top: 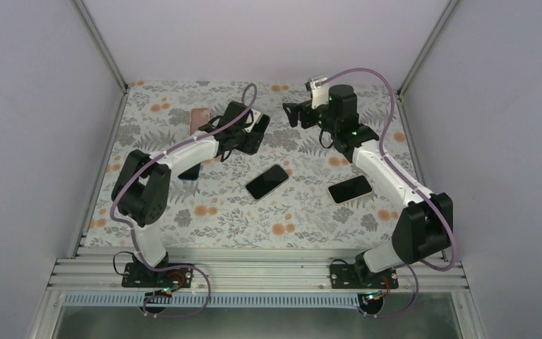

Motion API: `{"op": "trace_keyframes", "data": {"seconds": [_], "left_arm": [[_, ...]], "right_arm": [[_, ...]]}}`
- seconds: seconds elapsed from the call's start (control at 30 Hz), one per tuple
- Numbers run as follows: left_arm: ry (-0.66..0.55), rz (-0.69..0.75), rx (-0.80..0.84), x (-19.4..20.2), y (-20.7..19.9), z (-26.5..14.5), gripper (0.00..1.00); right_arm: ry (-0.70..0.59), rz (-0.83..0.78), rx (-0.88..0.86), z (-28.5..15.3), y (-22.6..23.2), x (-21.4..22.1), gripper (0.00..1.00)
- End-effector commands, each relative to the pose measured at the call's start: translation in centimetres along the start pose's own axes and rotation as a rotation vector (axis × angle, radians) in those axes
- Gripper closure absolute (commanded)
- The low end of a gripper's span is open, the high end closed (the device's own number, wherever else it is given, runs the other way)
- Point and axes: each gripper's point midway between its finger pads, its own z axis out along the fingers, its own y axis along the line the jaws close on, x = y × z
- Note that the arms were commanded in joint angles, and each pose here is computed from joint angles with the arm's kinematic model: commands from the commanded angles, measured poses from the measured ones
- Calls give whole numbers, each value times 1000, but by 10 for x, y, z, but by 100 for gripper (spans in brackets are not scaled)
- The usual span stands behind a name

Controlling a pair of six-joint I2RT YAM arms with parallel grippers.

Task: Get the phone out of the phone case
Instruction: Pick up the phone at the center of the board.

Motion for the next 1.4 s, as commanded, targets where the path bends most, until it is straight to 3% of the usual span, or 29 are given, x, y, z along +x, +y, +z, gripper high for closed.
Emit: {"op": "trace_keyframes", "data": {"seconds": [0.0, 0.4, 0.87, 1.13, 1.37], "left_arm": [[-190, -42, 49, -51, -6, -42, 43], [-339, -49, 112, -86, -15, -100, 43], [-366, -40, 187, -97, -34, -120, 43], [-377, -10, 198, -102, -46, -126, 43], [-385, 10, 192, -104, -52, -128, 43]], "right_arm": [[-10, 152, -96, 10, 12, -8, 1], [106, 413, -324, 26, 46, 17, 9], [182, 561, -445, 45, 62, 35, 24], [199, 603, -482, 49, 67, 40, 51], [213, 637, -535, 47, 74, 42, 69]]}}
